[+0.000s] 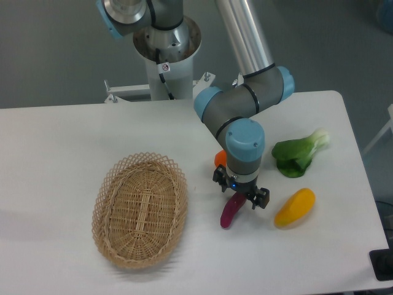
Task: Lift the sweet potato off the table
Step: 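Close the gripper on the end of the purple sweet potato, then lift the gripped sweet potato up off the table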
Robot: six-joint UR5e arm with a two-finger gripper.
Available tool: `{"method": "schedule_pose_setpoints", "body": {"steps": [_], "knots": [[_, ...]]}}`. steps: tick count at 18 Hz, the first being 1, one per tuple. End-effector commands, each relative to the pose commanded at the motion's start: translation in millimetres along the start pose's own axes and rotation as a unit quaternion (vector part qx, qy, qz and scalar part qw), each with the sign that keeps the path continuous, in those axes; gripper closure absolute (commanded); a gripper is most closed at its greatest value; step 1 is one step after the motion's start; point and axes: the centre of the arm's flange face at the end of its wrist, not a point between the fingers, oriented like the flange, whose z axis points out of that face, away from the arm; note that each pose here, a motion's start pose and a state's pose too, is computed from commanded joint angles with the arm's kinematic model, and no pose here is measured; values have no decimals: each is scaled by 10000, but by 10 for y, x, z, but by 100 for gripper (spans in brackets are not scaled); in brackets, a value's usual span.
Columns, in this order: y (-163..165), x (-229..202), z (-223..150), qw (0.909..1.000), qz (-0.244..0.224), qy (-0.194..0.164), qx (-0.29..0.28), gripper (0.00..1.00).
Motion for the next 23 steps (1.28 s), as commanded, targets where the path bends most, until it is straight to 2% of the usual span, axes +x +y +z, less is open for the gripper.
{"method": "schedule_pose_setpoints", "body": {"steps": [1, 2, 3, 4, 5, 8, 14, 17, 23], "knots": [[-8, 1, -5, 10000, -1, -24, 4, 1], [-12, -9, -16, 10000, -48, -72, 27, 17], [-13, -10, -8, 9999, -88, -92, 38, 46], [-15, -13, -11, 9999, -81, -106, 45, 69], [-17, -18, -17, 9999, -74, -113, 48, 78], [-17, -18, -27, 9999, -66, -120, 52, 83], [-21, -79, -174, 9996, -40, -248, 120, 83], [-21, -249, -705, 9980, -44, -567, 281, 83], [-56, -518, -1709, 9986, 32, -451, 279, 82]]}}
